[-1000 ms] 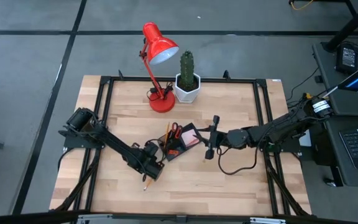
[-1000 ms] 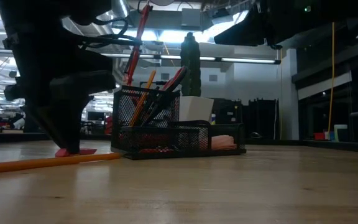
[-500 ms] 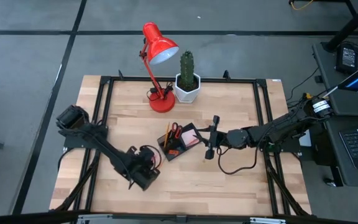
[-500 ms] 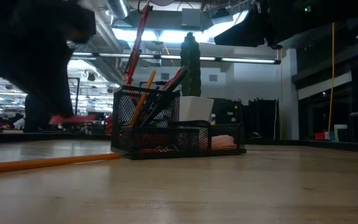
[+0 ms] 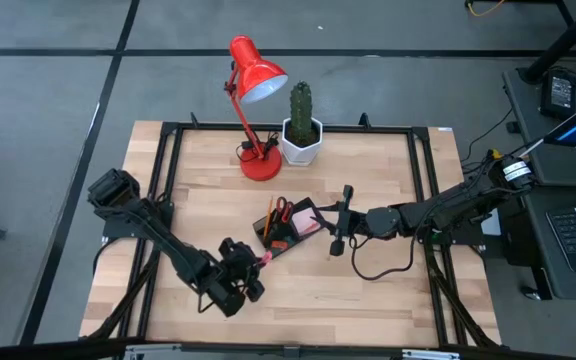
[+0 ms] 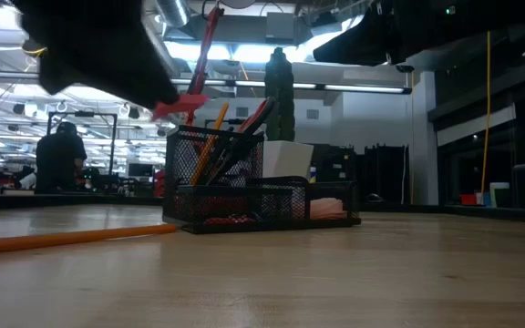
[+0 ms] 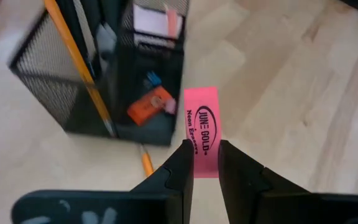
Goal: Pick and place office supplies into organizer
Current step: Put the pink eraser into the black desk organizer
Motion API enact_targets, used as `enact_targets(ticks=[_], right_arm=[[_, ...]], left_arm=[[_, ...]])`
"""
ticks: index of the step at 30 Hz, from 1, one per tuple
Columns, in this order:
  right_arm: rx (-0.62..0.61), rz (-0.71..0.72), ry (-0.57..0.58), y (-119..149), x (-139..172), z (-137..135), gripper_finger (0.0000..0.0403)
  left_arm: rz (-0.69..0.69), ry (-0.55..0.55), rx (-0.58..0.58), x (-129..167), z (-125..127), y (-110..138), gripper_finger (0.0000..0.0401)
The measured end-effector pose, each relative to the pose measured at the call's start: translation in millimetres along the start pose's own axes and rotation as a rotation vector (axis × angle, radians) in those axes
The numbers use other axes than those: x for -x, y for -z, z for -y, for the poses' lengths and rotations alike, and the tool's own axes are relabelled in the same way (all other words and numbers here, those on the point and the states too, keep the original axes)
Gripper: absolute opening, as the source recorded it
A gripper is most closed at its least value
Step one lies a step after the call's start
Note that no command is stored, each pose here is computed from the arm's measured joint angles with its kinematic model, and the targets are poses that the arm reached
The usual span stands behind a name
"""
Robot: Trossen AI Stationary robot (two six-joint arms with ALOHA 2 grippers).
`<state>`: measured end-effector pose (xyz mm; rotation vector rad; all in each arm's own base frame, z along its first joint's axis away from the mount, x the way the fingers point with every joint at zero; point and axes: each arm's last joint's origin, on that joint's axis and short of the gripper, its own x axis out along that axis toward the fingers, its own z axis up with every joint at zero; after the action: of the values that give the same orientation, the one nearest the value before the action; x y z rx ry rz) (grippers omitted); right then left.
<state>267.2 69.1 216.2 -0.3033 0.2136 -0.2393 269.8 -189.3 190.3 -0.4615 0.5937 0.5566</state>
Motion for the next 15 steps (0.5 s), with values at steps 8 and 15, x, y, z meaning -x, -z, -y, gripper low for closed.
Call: enact_targets(ticks=[8, 15], right_arm=[[0.011, 0.007, -0.017, -2.2, 5.0, -5.6, 0.0108], [0.009, 0.041, -0.016, -11.1, 12.4, -1.1, 0.0108]], left_arm=[[0.025, -0.043, -0.007, -23.8, -7.2, -25.3, 0.0058], [0.019, -0.020, -0.019, -31.2, -6.9, -34.1, 0.0058]])
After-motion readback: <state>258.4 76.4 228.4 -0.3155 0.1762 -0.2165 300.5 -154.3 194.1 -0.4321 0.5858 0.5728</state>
